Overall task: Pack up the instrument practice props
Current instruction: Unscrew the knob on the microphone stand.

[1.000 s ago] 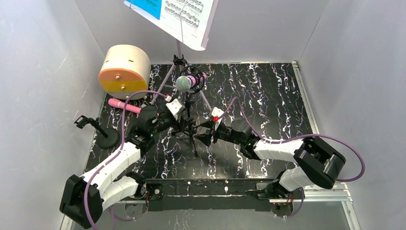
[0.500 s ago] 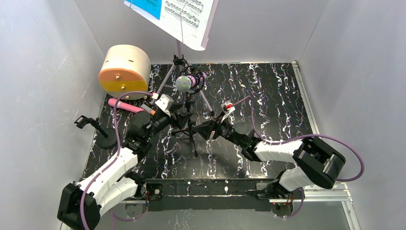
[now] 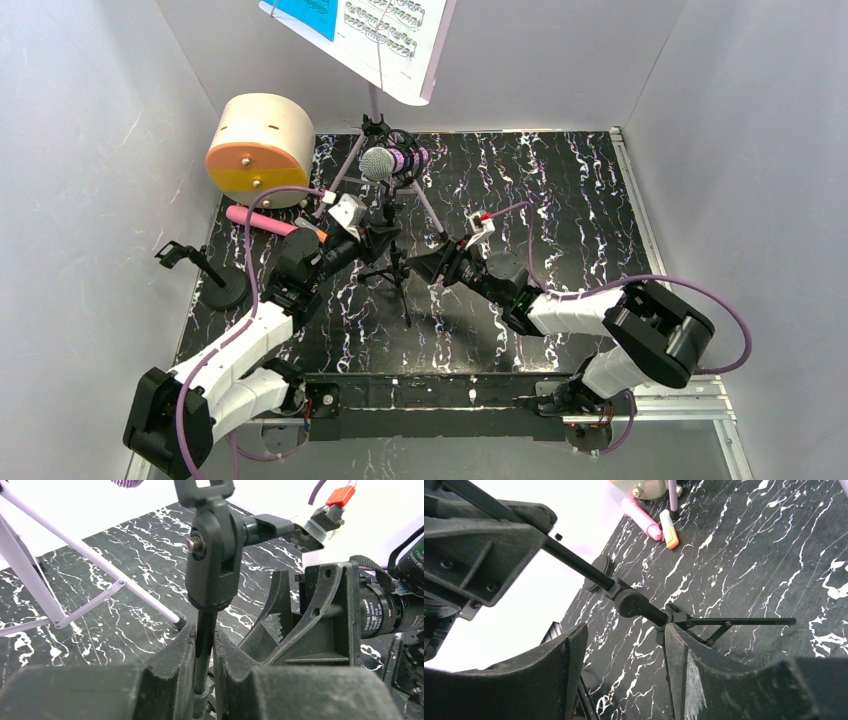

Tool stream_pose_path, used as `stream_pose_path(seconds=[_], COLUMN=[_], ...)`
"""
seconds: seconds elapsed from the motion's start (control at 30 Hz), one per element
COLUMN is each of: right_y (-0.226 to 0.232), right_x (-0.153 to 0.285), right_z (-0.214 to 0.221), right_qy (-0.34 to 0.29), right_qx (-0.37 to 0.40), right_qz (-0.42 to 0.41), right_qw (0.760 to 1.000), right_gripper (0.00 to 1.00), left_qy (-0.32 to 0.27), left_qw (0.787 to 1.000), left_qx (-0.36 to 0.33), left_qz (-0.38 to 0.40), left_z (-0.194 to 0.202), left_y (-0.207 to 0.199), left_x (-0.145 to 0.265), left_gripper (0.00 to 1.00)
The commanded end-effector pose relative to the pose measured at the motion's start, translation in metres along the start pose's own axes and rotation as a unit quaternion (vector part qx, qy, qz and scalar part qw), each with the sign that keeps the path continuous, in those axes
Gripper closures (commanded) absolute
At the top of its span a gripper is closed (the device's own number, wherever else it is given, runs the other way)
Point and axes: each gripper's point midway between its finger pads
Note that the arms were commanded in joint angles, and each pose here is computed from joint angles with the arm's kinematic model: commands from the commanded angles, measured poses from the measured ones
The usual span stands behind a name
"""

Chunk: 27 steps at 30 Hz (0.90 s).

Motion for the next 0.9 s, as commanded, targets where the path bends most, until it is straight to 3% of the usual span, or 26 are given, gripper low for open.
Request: stream_pose_path(seconds=[0.0, 0.37, 0.87], right_y=[0.016, 0.027, 0.02], right_x=[-0.011, -0.017, -0.018], right_z=[-0.019, -0.016, -0.017], right_qy=[-0.029, -0.018, -0.017], right_qx=[-0.026, -0.033, -0.061], right_qz=[-0.032, -0.083, -0.113], right_qw=[0.999, 0.996, 0.992], right_gripper=[0.37, 0.47, 0.56], left_qy=[-0.02, 0.002, 0.028], left_qw=[0.999, 0.996, 0.994], left_qx=[-0.023, -0.061, -0.064], left_qz=[0.029, 0.065, 0.078], left_z=[-0.016, -0.001, 0.012], left_y=[-0.013, -0.022, -0.024], left_x=[0.0, 0.003, 0.002], left_gripper=[0.93, 1.0, 1.0])
Point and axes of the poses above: each gripper's point midway between its finger pads, its own x axis back along the fingers, its own y axis along the line the jaws close on, z = x × y, and after that the axes turned 15 degrees about x, right-handed
